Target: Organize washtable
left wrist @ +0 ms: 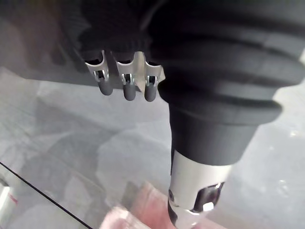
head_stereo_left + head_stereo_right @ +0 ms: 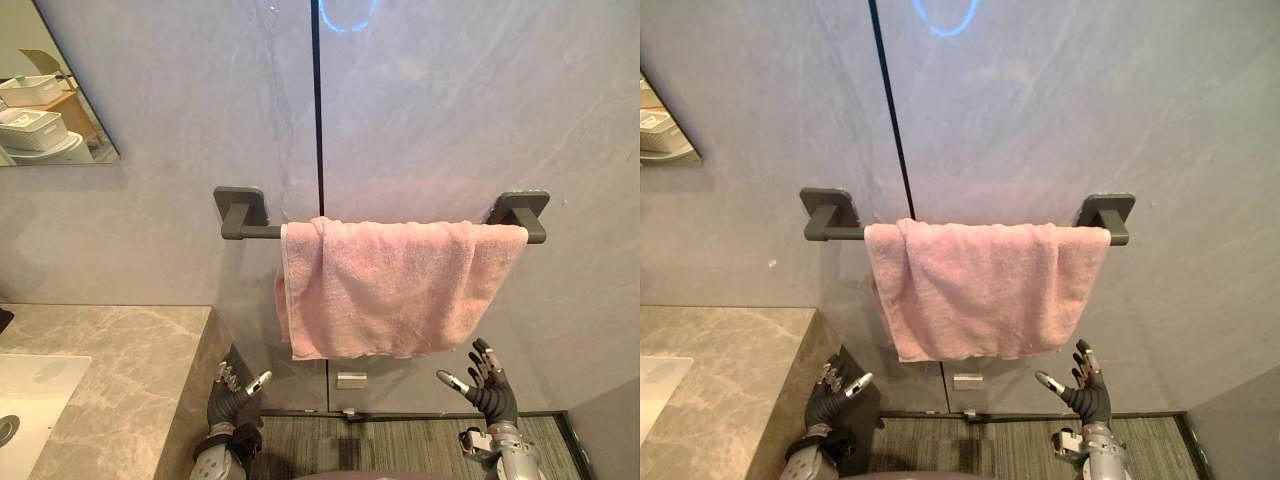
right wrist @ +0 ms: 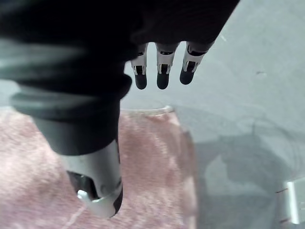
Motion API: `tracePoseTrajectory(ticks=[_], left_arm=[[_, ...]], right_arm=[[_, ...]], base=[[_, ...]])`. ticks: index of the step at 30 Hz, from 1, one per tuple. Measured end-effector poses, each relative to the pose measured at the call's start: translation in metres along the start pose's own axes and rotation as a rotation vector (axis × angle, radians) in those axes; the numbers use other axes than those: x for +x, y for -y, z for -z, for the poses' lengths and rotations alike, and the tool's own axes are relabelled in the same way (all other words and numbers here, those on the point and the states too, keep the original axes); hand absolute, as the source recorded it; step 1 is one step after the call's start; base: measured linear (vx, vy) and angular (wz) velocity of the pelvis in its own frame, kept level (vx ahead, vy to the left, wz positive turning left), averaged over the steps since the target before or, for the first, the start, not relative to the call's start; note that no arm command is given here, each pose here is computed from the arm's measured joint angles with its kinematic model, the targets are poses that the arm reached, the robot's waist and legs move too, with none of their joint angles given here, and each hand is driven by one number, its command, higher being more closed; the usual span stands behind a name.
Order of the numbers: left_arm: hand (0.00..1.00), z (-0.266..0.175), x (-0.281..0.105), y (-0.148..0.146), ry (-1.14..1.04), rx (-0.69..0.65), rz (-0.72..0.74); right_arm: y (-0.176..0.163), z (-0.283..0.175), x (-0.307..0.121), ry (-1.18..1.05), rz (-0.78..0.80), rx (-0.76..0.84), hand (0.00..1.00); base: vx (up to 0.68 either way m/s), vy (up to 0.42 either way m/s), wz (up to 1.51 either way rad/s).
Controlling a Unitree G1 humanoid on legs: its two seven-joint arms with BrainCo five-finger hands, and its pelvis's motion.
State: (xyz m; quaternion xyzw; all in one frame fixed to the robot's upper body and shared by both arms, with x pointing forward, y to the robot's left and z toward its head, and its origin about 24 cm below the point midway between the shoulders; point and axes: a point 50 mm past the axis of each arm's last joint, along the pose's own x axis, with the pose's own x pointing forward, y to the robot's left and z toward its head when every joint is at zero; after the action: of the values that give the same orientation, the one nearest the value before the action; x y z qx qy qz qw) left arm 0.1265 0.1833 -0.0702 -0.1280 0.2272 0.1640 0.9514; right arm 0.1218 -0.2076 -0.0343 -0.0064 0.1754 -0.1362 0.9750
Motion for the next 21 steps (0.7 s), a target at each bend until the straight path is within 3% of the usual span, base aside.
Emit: tracePoseTrajectory(ticks=[14, 21], left_arm=[[0.0, 0.082, -0.022, -0.024, -0.392, 0.095, -0.1], [0.0, 0.093, -0.015, -0.034, -0.473, 0.139, -0.123]], right_arm=[[-0.002, 0.087, -0.011, -0.398, 0.018, -0.028, 0.0], [0.001, 0.116, -0.012, -0.566, 0.075, 0.008, 0.0]], base=[[-0.03, -0.018, 0.0], [-0.02, -0.038, 0.0]])
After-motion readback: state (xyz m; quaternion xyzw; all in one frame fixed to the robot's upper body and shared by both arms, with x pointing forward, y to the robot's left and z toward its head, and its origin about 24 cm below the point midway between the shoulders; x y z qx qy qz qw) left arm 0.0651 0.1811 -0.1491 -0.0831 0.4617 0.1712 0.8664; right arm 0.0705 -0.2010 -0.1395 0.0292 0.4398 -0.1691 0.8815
